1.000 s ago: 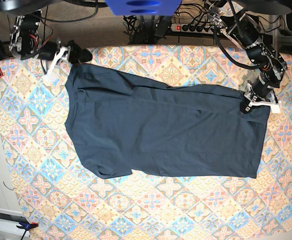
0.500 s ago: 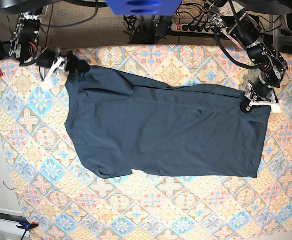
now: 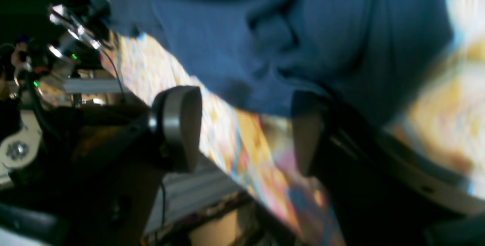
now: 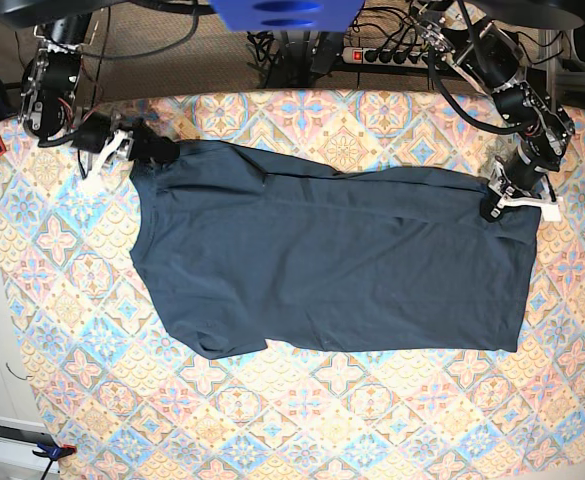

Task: Layout the t-shirt on the table in an organized manner, then fold the t-shirt properly
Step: 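Pull the held t-shirt edge with both grippers to smooth it flat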

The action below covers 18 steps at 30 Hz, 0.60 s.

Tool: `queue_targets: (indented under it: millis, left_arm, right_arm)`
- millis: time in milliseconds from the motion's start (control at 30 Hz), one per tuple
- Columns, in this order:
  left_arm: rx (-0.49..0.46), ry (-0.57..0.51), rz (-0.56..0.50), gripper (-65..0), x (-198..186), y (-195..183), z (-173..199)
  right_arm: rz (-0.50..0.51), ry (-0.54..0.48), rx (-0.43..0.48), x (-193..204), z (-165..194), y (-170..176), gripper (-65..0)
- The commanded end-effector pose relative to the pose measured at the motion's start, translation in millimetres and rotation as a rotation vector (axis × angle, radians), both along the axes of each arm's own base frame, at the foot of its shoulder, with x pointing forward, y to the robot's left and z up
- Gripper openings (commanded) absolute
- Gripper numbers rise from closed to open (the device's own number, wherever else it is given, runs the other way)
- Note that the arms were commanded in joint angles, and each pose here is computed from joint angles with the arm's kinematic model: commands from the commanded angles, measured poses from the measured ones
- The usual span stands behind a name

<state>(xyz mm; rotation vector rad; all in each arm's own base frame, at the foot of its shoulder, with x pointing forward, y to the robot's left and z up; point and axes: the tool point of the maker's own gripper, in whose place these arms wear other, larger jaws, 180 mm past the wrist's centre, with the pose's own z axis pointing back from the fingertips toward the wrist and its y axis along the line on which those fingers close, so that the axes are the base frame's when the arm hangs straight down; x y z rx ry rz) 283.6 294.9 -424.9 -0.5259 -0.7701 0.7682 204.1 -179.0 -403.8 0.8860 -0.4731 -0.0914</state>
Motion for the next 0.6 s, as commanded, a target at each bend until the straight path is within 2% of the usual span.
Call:
queue_targets:
  millis: [0, 233, 567]
  left_arm:
    - [0.025, -0.041, 0.004, -65.0, 8, 8, 13]
    - [0.018, -0.019, 0.009, -65.0, -5, 9, 6]
    - [0.01, -0.015, 0.035, -65.0, -35, 30, 6]
  right_arm:
    - [-0.011, -0.048, -0.002, 9, 12, -7, -29.0]
    - [-0.028, -0.054, -0.017, 8, 14, -15, -29.0]
    - [-0.08, -0.049, -0.07, -16, 19, -38, -29.0]
